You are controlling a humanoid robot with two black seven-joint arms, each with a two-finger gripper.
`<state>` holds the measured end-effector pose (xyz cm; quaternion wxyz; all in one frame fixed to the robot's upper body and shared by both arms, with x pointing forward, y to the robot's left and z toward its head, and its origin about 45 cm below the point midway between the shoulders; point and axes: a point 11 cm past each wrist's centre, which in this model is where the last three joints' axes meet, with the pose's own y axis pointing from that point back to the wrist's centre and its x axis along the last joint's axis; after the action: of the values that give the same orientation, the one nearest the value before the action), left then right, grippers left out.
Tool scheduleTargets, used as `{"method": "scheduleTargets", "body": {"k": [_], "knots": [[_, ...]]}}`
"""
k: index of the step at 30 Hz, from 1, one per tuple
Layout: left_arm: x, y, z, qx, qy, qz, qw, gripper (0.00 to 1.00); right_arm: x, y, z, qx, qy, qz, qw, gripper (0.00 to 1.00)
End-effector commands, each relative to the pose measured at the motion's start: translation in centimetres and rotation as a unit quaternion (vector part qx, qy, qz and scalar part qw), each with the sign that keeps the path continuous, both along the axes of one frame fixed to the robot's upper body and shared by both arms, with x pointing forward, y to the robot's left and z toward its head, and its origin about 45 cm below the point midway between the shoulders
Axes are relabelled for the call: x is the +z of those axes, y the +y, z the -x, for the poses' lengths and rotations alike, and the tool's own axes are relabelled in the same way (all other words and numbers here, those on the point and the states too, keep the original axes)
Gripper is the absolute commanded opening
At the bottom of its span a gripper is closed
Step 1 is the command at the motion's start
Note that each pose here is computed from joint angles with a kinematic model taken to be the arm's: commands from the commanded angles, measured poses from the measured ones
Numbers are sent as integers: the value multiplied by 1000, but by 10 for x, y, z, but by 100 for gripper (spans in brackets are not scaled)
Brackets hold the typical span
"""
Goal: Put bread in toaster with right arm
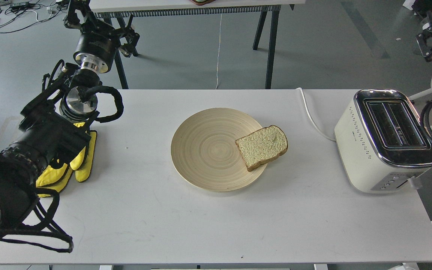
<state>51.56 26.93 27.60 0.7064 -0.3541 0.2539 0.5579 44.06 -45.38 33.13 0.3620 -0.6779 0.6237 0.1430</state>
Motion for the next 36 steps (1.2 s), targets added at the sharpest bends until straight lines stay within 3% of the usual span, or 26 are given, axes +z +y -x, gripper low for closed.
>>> {"method": "scheduleTargets", "body": {"k": [1, 7, 11, 21, 29, 36], "knots": [[0, -1, 0, 0, -2, 1, 1000, 100, -1, 4, 0, 3, -1, 4, 1000, 99], [2, 4, 0, 8, -8, 3, 1000, 100, -5, 7, -1, 3, 10, 12, 1000, 99], [1, 2, 0, 7, -7, 3, 1000, 100, -11, 11, -7, -13, 51, 51, 997, 99], [1, 2, 0, 6, -6, 4, 1000, 100, -2, 47, -24, 18, 73, 294, 953, 98], [1, 1, 0, 5, -6, 4, 1000, 100, -29, 117, -13, 73, 58, 512, 854, 96], [2, 1, 0, 6, -7, 4, 1000, 100, -68, 185, 2, 128, 6, 642, 756, 96]]}}
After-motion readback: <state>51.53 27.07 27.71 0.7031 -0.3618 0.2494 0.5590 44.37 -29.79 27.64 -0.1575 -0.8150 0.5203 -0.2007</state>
